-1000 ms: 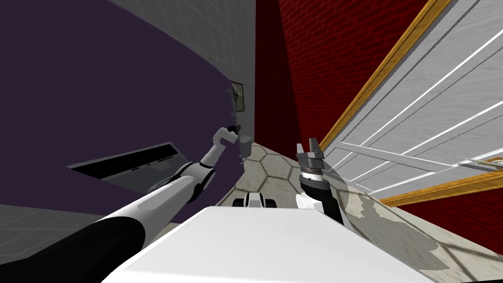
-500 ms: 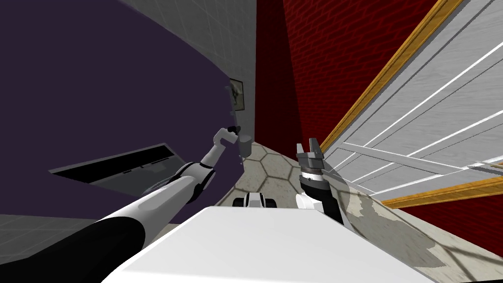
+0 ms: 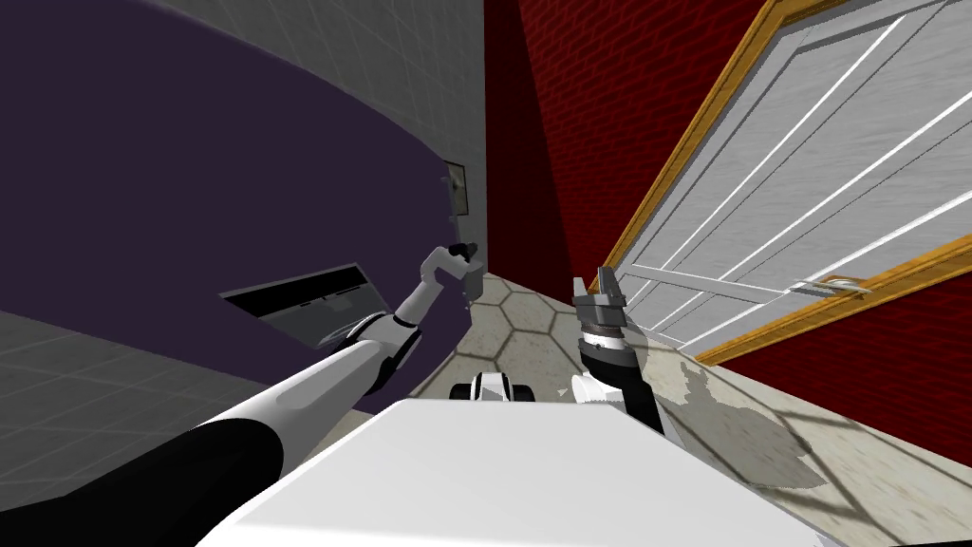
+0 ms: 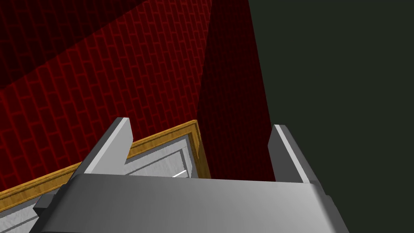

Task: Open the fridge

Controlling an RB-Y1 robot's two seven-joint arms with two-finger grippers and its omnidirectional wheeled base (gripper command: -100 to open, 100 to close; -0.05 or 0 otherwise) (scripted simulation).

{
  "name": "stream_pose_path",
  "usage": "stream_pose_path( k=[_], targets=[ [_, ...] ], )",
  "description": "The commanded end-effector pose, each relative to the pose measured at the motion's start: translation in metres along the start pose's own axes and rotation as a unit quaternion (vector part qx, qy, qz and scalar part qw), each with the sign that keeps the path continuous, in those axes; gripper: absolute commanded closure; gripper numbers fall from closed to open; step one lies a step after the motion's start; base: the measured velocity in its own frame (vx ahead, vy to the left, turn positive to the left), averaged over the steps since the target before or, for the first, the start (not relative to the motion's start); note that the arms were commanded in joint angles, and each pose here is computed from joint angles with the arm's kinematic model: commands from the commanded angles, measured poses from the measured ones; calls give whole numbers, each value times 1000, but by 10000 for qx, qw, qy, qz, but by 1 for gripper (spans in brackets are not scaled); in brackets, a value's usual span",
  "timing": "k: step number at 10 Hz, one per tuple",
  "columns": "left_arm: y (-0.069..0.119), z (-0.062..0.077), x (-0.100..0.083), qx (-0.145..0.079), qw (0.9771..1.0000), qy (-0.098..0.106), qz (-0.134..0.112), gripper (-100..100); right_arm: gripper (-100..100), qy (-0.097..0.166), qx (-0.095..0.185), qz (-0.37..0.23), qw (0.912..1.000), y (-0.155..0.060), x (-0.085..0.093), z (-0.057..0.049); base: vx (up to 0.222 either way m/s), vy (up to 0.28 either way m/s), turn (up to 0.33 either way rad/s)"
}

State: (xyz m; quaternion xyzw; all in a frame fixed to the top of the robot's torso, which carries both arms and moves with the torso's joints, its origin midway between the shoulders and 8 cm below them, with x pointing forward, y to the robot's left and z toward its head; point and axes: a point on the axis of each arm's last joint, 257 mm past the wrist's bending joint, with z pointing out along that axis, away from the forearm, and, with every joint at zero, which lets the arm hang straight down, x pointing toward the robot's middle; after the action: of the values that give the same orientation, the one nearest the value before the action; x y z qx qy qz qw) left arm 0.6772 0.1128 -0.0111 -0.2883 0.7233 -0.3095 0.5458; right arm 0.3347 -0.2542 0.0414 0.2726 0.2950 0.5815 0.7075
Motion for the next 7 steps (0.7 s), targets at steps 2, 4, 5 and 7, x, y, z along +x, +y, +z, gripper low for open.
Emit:
stream_pose_path(
  k=[2, 4, 5, 7],
  targets=[
    [-24, -8, 34, 255, 9992, 299, 92, 100, 0, 0, 0, 1, 10000, 0, 0, 0, -210, 8, -69],
    [-38, -11, 50, 361, 9984, 414, 125, 100, 0, 0, 0, 0, 10000, 0, 0, 0, -178, 10, -59],
    [-27, -7, 33, 252, 9993, 267, 89, -100, 0, 0, 2, 0, 10000, 0, 0, 0, 88, -21, 91],
    [-17, -3, 20, 161, 9997, 151, 54, -100, 0, -1, 3, -2, 10000, 0, 0, 0, 199, -22, 72]
  ],
)
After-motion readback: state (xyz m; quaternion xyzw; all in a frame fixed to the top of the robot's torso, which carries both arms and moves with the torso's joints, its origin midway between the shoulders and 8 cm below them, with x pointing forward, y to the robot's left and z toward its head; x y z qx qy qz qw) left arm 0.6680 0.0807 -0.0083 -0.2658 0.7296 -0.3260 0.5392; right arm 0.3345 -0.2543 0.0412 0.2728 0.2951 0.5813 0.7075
